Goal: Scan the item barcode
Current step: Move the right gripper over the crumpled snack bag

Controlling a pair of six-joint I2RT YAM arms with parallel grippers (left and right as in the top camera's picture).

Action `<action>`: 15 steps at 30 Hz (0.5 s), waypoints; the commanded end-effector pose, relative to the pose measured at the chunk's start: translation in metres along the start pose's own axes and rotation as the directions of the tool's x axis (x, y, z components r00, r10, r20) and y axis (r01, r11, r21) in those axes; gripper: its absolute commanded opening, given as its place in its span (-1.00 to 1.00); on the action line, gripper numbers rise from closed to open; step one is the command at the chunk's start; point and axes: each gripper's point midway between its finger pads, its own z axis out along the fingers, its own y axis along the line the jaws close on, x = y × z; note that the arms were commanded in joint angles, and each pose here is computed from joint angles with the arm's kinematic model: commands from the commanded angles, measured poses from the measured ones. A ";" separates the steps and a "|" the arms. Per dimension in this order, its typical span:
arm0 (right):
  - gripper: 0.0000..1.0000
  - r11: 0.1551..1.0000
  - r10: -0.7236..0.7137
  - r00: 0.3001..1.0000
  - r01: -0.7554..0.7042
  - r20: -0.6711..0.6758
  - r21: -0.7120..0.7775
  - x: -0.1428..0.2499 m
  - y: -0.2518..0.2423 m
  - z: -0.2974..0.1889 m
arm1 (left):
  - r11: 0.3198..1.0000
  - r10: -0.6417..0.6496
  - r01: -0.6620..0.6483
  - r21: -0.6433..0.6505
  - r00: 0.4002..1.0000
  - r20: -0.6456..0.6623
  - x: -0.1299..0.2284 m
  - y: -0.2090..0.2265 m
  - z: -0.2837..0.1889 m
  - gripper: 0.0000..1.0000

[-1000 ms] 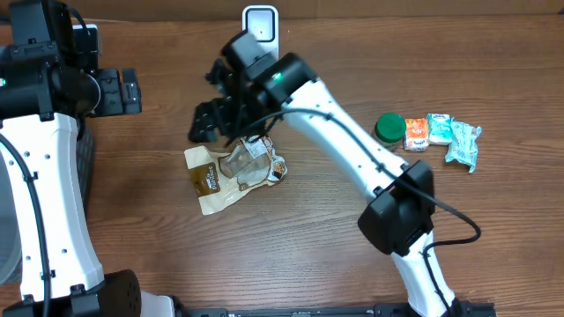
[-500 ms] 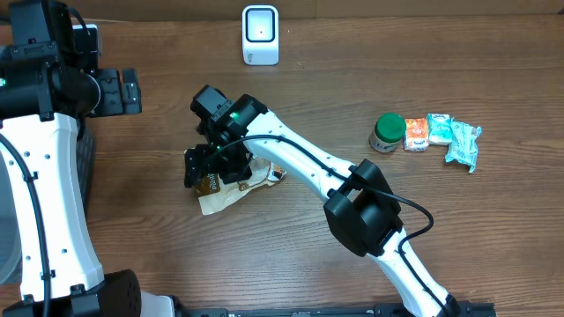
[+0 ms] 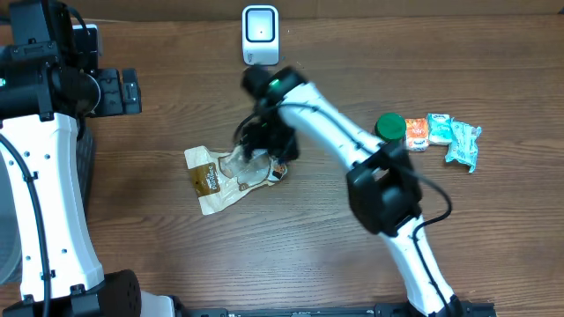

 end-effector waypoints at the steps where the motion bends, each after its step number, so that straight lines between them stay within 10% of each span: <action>1: 0.59 0.999 -0.049 0.998 0.049 0.025 0.024 -0.019 -0.034 -0.012 | 1.000 0.008 -0.008 -0.007 1.000 0.016 -0.002 0.004 -0.004 0.99; 10: 0.53 0.914 -0.327 0.945 0.317 0.000 -0.255 -0.010 -0.015 -0.022 | 1.000 0.007 -0.007 -0.007 1.000 0.016 -0.002 0.004 -0.004 0.99; 15: 0.01 0.920 -0.318 0.946 0.292 -0.063 -0.261 0.003 -0.022 0.003 | 1.000 0.007 -0.007 -0.007 1.000 0.016 -0.002 0.004 -0.004 0.99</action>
